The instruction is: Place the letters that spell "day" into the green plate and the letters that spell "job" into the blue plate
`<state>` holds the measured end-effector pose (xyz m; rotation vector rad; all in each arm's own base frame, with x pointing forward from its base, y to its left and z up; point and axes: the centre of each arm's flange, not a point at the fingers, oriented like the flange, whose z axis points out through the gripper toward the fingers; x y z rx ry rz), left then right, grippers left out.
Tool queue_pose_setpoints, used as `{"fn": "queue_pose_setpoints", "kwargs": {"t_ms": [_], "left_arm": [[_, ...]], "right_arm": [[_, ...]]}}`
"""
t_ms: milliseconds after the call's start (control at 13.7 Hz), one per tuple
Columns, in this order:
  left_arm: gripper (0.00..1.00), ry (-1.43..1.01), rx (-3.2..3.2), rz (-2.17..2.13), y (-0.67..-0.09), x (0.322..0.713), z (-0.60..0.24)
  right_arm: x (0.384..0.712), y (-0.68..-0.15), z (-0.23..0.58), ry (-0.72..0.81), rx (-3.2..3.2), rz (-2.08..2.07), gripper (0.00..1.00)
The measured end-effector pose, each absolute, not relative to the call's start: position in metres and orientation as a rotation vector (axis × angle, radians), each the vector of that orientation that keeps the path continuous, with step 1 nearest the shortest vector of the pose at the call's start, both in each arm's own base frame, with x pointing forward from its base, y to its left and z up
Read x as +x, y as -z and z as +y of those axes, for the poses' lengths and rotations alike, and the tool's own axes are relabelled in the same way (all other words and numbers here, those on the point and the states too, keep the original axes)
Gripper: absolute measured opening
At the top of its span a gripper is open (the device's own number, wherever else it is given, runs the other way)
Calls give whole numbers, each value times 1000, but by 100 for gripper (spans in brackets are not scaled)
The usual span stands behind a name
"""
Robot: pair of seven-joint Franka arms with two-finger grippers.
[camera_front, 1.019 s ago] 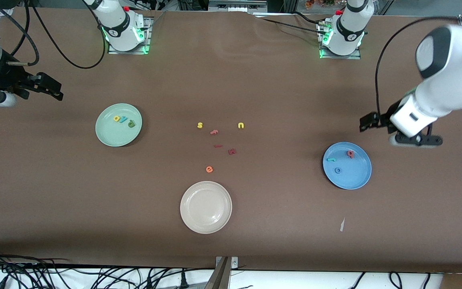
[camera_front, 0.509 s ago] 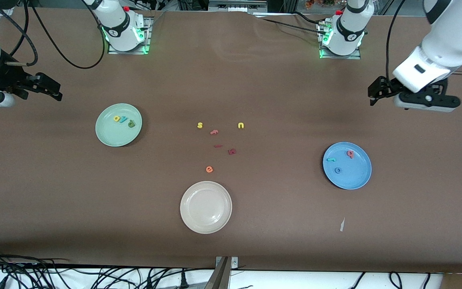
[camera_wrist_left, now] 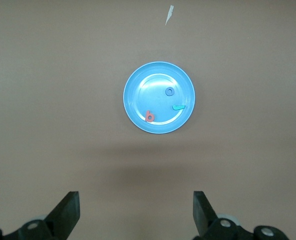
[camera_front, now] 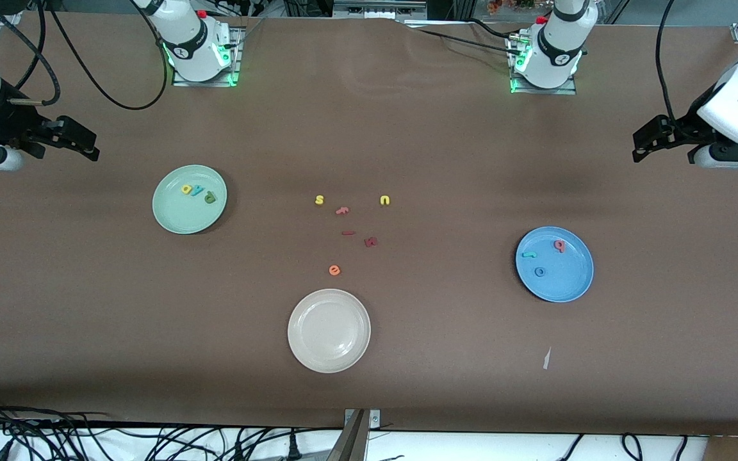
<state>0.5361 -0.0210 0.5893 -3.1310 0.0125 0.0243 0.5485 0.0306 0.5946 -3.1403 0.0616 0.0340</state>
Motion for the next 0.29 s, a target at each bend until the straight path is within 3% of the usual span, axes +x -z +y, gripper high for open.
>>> {"fn": "queue_pose_setpoints", "kwargs": {"t_ms": [291], "left_arm": [[100,-57,-3128,-49,-585,543,-22]], "right_arm": [[548,-595,31,-34,-3140,61,100]]}}
